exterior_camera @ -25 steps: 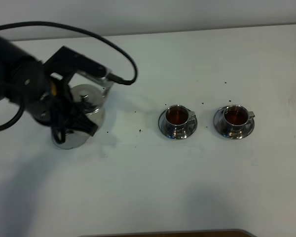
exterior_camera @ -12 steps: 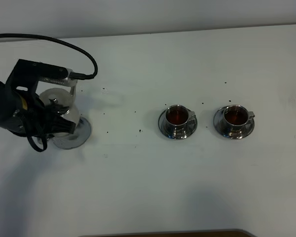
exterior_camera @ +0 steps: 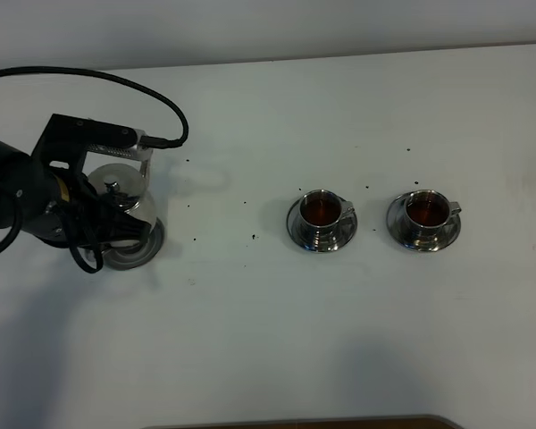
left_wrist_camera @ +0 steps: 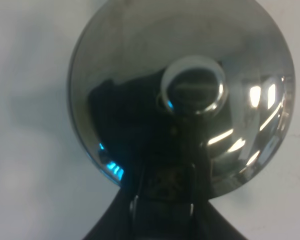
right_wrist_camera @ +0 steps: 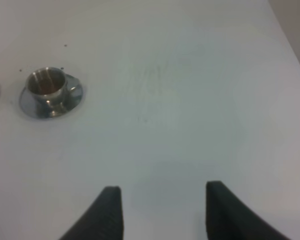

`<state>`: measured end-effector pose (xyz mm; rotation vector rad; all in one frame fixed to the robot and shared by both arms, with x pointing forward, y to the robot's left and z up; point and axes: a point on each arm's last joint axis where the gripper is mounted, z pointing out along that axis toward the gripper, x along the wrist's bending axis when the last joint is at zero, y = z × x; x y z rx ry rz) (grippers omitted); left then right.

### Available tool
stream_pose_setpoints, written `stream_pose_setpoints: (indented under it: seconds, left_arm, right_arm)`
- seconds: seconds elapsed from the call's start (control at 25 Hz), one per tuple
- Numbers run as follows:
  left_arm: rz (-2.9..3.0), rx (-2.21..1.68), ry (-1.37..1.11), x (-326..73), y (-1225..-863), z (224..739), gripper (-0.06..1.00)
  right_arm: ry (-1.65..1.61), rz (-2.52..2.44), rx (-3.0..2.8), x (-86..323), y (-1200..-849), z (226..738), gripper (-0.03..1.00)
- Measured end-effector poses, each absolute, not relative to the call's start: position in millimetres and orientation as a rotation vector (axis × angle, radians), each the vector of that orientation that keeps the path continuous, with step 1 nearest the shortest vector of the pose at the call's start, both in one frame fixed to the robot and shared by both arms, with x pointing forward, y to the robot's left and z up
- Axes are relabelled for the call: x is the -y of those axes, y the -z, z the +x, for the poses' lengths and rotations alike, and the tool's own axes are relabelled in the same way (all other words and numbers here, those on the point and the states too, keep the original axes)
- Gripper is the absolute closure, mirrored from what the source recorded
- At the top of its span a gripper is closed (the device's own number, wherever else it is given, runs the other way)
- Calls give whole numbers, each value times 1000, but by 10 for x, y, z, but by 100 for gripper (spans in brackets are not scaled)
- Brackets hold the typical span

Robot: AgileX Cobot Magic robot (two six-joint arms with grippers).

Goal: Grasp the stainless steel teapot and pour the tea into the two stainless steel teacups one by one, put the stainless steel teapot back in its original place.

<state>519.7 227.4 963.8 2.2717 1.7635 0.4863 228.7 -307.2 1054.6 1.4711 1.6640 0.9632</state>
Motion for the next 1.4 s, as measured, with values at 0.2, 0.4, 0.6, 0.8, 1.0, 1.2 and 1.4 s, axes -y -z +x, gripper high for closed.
stream_pose_setpoints:
  seconds: [0.2,0.4,0.6,0.8,1.0,1.2,1.4]
  left_arm:
    - [2244,-1774,-466,-2250,-9592,5223,67]
    - [2260,-1783,-439,-2263,-9480,5157,67]
    - [2264,-1779,-431,-2271,-9421,5115,67]
    - [2262,-1774,-435,-2269,-9423,5120,67]
    - [2258,-1769,-438,-2267,-9424,5124,67]
    - [2258,-1769,-438,-2267,-9424,5124,67]
    - [2247,-1803,-438,-2333,-9422,5133,67]
  right_arm:
    - [-963,1471,-1664,3072,-10546,2287,58]
    - [-963,1471,-1664,3072,-10546,2287,58]
    - [-963,1471,-1664,3072,-10546,2287,58]
    - [-963,1471,-1664,3072,-10546,2287,58]
    - [-963,1471,-1664,3072,-10546,2287,58]
    - [-963,1471,-1664,3072,-10546,2287,58]
    - [-963,1471,-1664,3072,-10546,2287,58]
